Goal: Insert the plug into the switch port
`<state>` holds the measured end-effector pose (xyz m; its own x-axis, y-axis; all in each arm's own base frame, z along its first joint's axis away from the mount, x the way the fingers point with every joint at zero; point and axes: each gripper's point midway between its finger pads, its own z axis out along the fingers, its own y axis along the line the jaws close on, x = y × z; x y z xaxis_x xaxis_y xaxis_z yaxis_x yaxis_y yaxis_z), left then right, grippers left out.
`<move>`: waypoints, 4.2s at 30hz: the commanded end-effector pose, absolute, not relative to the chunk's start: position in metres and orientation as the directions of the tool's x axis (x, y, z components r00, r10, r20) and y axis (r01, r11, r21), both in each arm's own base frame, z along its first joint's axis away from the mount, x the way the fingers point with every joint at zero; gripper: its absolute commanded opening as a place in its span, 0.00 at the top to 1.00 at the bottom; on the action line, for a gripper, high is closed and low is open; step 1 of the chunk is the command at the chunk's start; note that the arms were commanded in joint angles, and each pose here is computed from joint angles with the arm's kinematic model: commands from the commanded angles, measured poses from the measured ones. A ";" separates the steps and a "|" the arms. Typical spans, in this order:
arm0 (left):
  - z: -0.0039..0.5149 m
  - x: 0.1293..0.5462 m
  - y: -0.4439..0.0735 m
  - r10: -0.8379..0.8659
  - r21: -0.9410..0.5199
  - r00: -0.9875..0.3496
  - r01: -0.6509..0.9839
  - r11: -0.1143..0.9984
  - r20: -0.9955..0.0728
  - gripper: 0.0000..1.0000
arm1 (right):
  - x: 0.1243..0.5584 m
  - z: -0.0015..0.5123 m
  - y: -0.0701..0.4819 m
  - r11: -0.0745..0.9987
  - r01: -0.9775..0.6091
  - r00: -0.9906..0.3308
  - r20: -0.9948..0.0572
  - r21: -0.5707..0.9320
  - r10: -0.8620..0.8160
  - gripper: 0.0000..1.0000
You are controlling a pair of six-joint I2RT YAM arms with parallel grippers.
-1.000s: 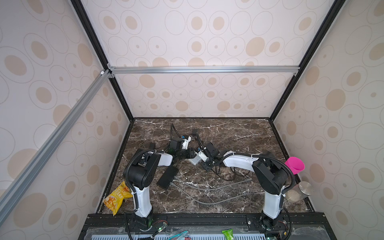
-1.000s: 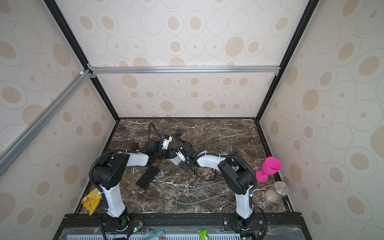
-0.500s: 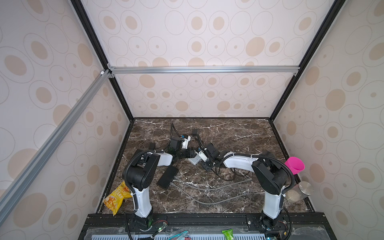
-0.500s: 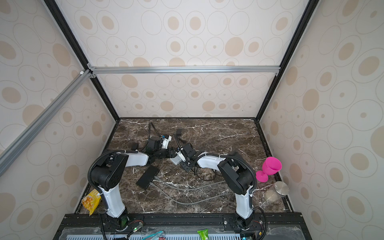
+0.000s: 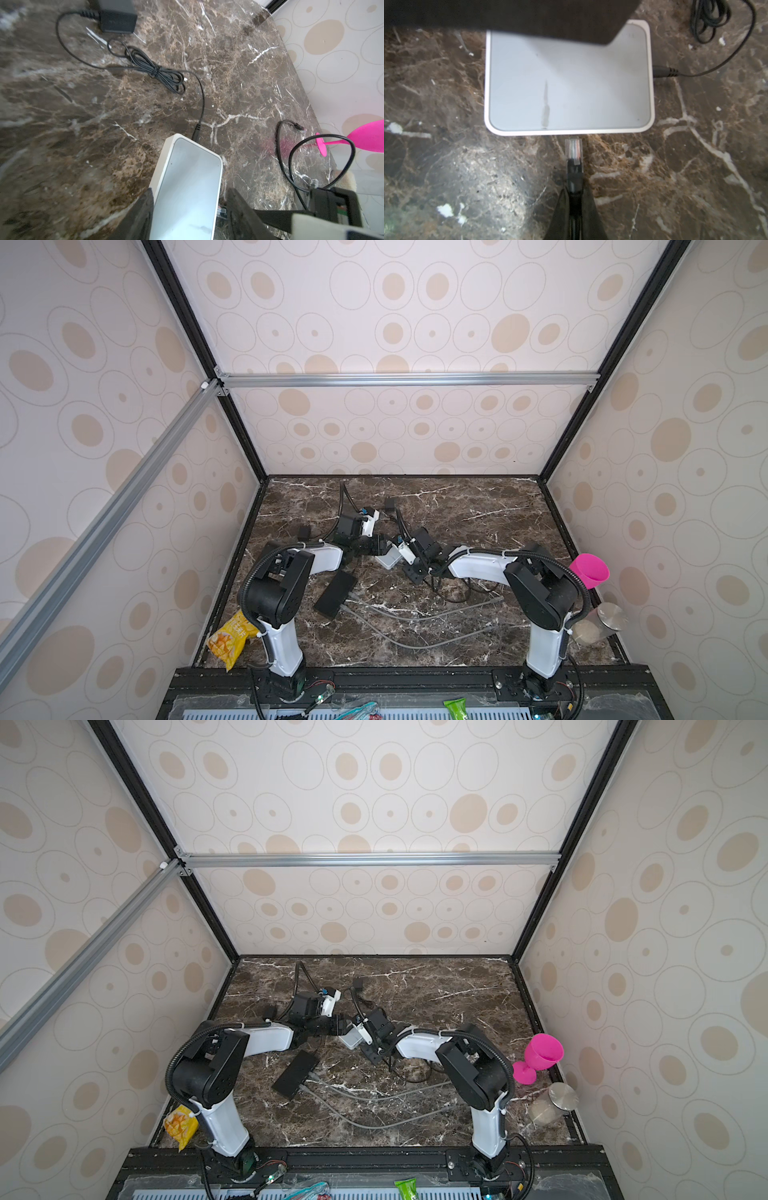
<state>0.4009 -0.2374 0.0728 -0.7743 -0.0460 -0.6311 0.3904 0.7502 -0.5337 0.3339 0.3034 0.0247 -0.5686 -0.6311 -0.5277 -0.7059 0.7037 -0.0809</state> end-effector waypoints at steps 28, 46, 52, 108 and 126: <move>0.014 0.400 -0.231 0.011 -0.559 -0.883 0.307 0.770 -0.470 0.64 | 0.347 0.035 0.317 0.699 -0.713 -0.539 -0.599 -0.049 -0.592 1.00; 0.005 0.399 -0.238 0.029 -0.586 -0.899 0.309 0.749 -0.437 0.64 | 0.357 0.041 0.327 0.679 -0.729 -0.440 -0.700 -0.087 -0.562 1.00; 0.003 0.397 -0.240 0.035 -0.598 -0.904 0.311 0.739 -0.427 0.65 | 0.365 0.046 0.334 0.674 -0.732 -0.410 -0.725 -0.102 -0.554 1.00; -0.013 0.329 -0.305 0.236 -0.730 -0.925 0.380 0.569 -0.297 0.66 | 0.398 0.130 0.412 0.506 -0.853 -0.057 -0.939 -0.131 -0.339 1.00; -0.029 0.240 -0.339 0.447 -0.702 -0.868 0.458 0.546 -0.218 0.66 | 0.347 0.148 0.368 0.458 -0.858 0.050 -0.926 -0.232 -0.374 1.00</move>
